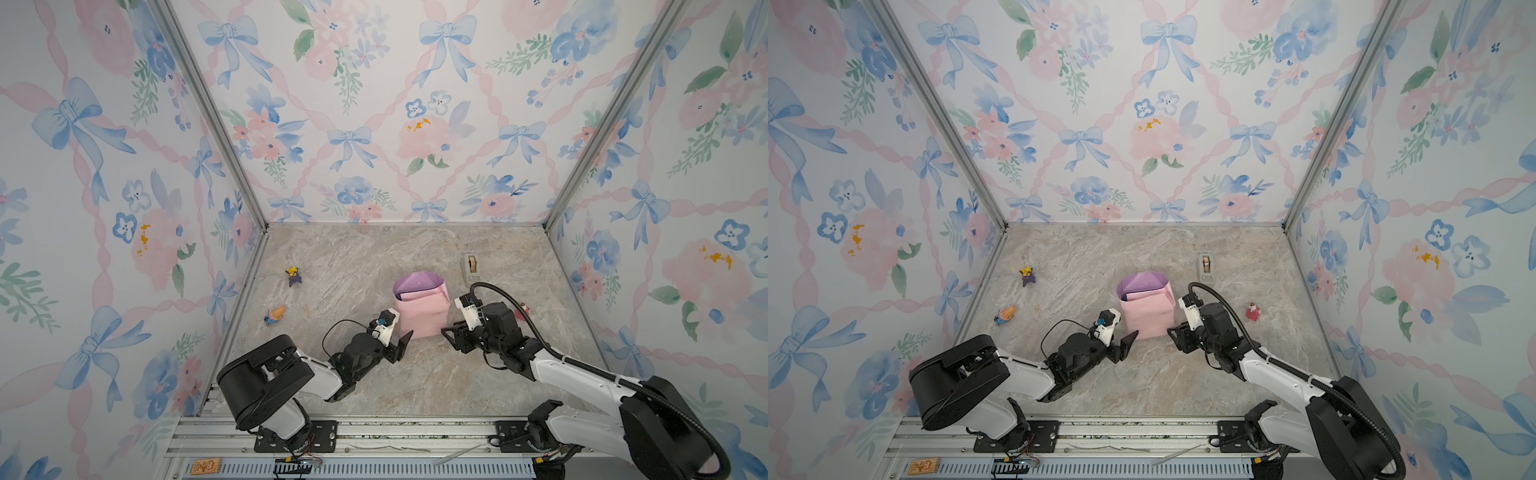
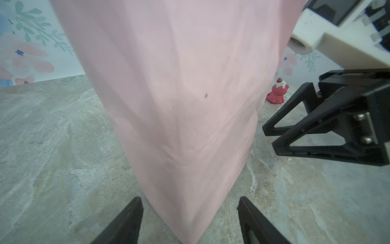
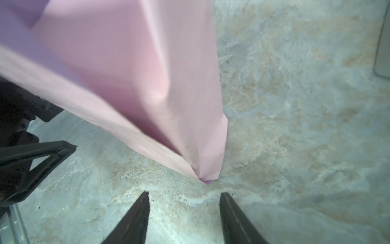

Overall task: Wrap a gift box in wrapping paper
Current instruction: Stand up the gift box at the center of the table, then fold the wrapping paper for the gift box.

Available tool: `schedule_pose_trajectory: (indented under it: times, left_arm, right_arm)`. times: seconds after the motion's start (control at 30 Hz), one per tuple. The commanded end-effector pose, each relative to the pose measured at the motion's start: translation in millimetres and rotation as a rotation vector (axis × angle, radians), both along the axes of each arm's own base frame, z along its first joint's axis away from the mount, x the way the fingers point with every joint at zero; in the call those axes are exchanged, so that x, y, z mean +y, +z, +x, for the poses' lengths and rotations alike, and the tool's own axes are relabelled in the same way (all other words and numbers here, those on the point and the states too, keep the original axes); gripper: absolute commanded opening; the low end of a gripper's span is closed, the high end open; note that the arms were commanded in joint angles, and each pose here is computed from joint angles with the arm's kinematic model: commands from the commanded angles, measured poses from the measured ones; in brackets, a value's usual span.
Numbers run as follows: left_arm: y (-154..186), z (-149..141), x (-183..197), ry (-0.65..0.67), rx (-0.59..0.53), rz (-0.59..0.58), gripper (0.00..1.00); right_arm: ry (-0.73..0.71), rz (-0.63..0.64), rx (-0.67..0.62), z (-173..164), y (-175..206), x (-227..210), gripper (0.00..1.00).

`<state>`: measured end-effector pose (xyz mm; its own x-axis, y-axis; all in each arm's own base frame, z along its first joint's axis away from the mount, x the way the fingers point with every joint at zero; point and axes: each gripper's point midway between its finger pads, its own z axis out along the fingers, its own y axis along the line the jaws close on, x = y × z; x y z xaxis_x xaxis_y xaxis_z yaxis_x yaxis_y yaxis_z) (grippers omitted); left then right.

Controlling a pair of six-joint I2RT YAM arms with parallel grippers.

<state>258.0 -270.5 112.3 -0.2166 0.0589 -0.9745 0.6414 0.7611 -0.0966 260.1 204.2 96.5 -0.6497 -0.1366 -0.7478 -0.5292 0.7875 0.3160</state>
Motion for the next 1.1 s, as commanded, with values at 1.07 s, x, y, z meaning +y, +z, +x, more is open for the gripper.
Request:
schedule_pose_trajectory:
  times: [1.07]
  left_arm:
    - [25, 63, 4, 0.154, 0.238, -0.121, 0.56]
  right_arm:
    - [-0.183, -0.021, 0.065, 79, 38, -22, 0.59]
